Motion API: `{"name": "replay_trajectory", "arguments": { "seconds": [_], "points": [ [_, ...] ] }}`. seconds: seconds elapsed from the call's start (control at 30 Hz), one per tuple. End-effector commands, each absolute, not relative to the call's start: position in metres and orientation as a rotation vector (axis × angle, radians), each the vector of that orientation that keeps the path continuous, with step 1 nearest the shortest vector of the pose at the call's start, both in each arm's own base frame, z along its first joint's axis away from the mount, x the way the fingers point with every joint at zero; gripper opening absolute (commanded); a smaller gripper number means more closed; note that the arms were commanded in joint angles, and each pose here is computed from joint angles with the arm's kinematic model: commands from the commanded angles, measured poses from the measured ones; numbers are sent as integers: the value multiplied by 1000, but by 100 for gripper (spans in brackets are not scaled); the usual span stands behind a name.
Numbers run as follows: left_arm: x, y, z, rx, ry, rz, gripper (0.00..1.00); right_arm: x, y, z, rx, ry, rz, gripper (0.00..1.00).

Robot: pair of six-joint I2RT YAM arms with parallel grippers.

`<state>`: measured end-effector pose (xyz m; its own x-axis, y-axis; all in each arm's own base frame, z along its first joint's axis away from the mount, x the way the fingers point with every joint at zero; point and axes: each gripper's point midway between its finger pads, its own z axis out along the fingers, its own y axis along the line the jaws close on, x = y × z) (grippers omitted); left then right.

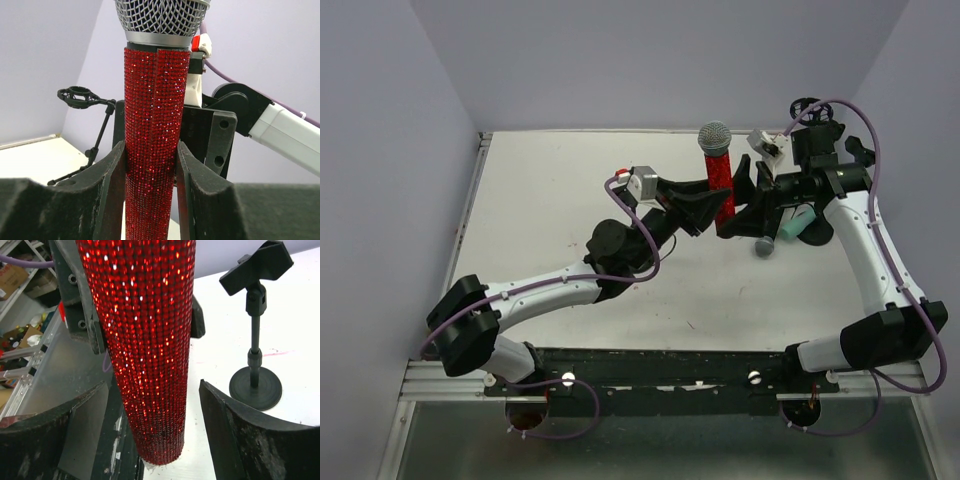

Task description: Attach the microphones to the stand

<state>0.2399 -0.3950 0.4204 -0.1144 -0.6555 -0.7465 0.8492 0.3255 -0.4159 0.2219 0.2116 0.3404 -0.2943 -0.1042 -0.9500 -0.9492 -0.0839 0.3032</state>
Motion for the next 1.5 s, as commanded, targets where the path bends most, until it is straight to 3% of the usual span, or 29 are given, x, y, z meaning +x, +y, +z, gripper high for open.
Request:
{"name": "replay_trajectory", "arguments": {
  "seconds": [0.0,0.17,0.3,0.47,0.6,0.67,0.7,0.73,0.8,0.83,0.93,1.2,1.47],
  "points": [
    [238,-385,442,137,994,-1323,0,204,217,375,-1175,1309,1660,80],
    [239,-388,444,111,983,-1335,0,203,222,377,-1184,1314,1684,74],
    [239,-387,445,97,972,-1339,0,203,222,379,-1188,1310,1682,64],
    [237,-383,442,90,965,-1341,0,204,223,380,-1187,1313,1686,24],
    [229,-375,443,122,960,-1335,0,206,223,376,-1196,1304,1670,9],
    [220,-369,440,160,981,-1325,22,210,223,368,-1213,1319,1618,7],
    [215,-365,437,191,991,-1313,40,212,223,364,-1225,1333,1578,7],
    [208,-358,438,233,991,-1292,52,215,223,360,-1235,1345,1545,7],
    [193,-346,427,330,1030,-1250,71,225,222,350,-1264,1365,1436,7],
    [186,-340,422,381,1052,-1226,77,228,222,348,-1259,1389,1399,7],
    [175,-308,409,488,1196,-1103,85,245,223,346,-1236,1369,1249,7],
    [171,-221,330,631,1569,-909,92,263,236,348,-1359,1185,1135,7],
    [224,-192,290,684,1584,-745,96,306,251,340,-1345,1178,1155,7]
  ]
}}
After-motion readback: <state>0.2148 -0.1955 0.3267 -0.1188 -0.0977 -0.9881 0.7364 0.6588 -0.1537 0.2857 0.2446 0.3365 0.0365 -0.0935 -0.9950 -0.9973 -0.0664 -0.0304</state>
